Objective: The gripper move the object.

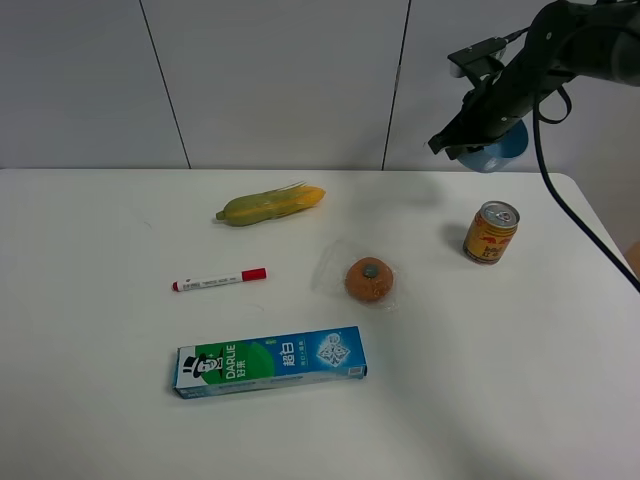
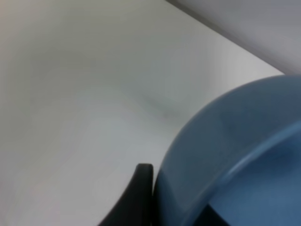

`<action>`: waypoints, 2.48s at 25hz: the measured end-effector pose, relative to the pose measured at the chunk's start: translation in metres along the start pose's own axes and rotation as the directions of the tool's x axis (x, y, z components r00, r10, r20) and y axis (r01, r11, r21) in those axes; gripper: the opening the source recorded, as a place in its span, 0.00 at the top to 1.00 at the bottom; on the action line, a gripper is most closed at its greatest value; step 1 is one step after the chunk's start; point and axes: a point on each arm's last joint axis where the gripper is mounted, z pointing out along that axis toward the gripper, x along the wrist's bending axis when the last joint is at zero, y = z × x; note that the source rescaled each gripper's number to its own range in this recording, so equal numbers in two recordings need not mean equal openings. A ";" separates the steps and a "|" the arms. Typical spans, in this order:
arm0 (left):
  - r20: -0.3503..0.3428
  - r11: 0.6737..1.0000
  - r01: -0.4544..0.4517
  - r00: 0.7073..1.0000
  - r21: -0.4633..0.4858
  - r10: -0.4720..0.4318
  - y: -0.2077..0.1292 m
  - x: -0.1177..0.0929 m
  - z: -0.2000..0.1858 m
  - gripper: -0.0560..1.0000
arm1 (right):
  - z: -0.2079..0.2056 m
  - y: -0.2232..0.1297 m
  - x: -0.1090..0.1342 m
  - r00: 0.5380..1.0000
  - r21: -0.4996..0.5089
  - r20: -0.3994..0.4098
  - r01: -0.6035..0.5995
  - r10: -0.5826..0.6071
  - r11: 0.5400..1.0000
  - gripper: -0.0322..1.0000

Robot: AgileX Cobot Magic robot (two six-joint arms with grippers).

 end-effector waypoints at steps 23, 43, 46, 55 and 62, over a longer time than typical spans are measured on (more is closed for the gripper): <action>0.000 1.000 0.000 1.000 0.000 0.000 0.000 0.000 0.000 0.00 | 0.071 -0.005 -0.005 0.999 0.070 -0.017 -0.028 0.030 0.997 0.75; 0.000 1.000 0.000 1.000 0.000 0.000 0.000 0.000 0.000 0.00 | 0.047 0.010 -0.011 0.996 -0.040 0.033 -0.078 0.079 0.996 0.23; 0.000 1.000 0.000 1.000 0.000 0.000 0.000 0.000 0.000 0.00 | -0.003 0.031 -0.017 0.992 -0.194 0.103 -0.055 0.076 0.979 0.17; 0.000 1.000 0.000 1.000 0.000 0.000 0.000 0.000 0.000 0.00 | -0.207 0.060 -0.013 0.946 -0.655 0.289 0.082 0.148 0.751 0.05; 0.000 1.000 0.000 1.000 0.000 0.000 0.000 0.000 0.000 0.00 | -0.348 0.025 0.017 0.907 -0.801 0.378 0.220 0.186 0.557 0.04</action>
